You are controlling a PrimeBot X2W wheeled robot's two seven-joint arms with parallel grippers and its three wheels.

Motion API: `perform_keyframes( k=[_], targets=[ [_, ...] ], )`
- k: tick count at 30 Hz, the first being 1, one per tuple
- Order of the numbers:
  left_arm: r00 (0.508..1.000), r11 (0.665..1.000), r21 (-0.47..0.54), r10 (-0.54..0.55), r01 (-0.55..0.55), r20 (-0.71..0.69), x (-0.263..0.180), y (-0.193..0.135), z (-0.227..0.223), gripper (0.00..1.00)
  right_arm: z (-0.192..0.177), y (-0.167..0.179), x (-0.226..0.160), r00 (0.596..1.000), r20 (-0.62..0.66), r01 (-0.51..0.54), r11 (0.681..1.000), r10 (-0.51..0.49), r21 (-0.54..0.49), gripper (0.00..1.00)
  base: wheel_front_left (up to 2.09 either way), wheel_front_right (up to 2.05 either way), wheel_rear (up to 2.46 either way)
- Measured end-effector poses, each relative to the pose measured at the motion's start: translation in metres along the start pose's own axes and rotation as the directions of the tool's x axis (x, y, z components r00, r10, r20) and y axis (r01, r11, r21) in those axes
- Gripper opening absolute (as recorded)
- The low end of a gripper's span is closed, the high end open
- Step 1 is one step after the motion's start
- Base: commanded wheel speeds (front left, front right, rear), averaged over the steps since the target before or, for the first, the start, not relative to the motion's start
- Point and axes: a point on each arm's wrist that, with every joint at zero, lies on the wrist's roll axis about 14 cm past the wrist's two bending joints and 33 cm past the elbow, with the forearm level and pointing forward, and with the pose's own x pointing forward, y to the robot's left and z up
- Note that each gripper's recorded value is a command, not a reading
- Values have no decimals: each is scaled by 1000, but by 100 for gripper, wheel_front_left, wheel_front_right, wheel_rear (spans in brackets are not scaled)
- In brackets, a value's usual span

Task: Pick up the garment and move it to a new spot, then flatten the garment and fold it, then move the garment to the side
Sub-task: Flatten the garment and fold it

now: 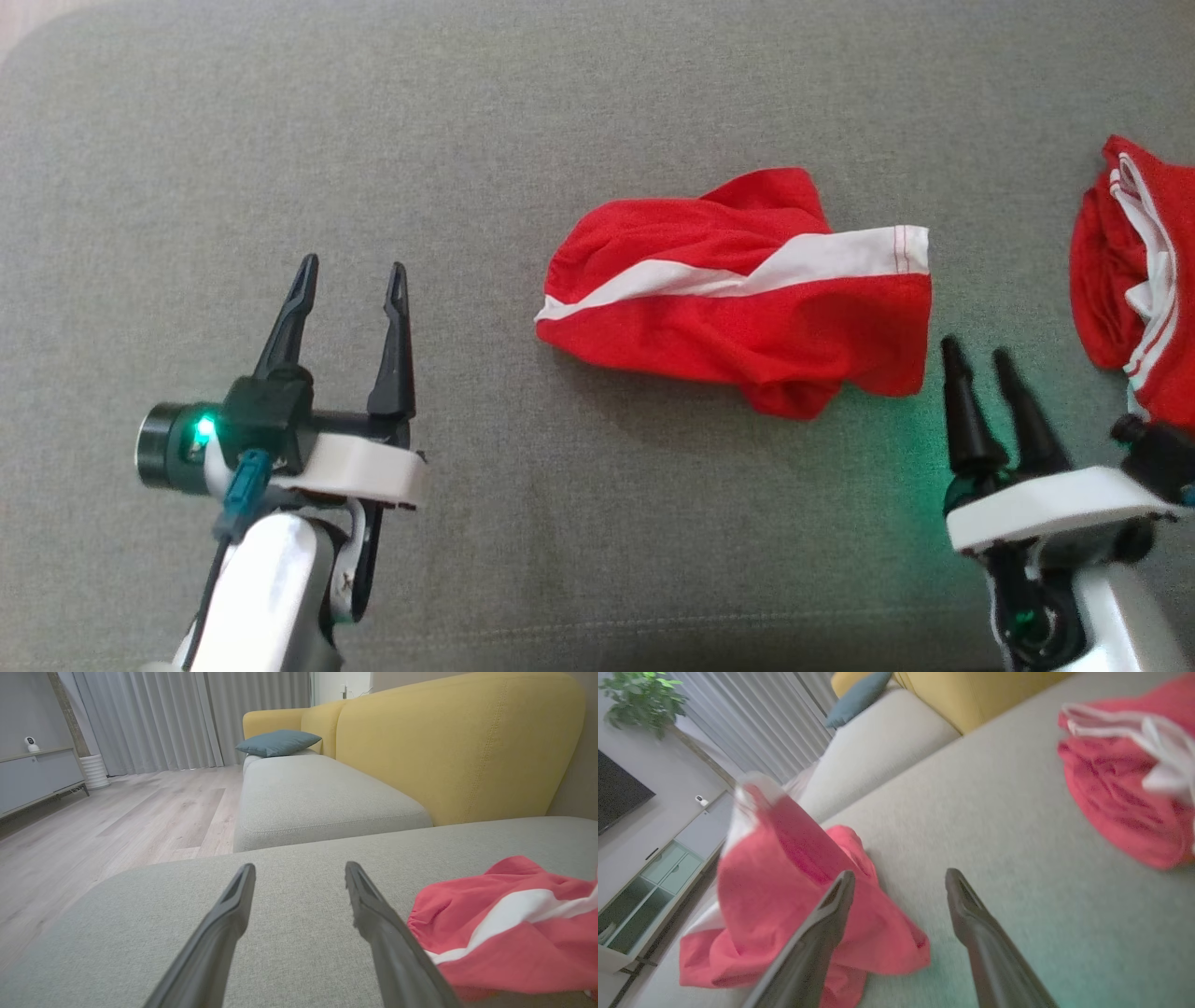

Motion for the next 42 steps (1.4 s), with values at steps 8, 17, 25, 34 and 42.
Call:
perform_keyframes(
  k=[8,17,25,34,42],
  targets=[
    [1000,1000,0,15,-15,-7,-11,3,1,100,71,28,-10,969,216,-51,953,120,-300,100,0,0,0],
    [1000,1000,3,26,-26,-13,-29,5,3,100,69,57,-37,966,176,-98,899,189,-428,100,0,0,0],
    [999,999,13,36,-36,-29,-37,9,1,100,66,63,-45,967,169,-105,903,190,-416,100,0,0,0],
    [999,999,13,41,-40,-36,-38,9,0,100,64,65,-43,969,162,-108,907,188,-408,100,0,0,0],
    [998,999,14,42,-41,-44,-36,11,-3,100,47,58,-35,983,89,-114,916,159,-385,100,0,0,0]
  ],
)
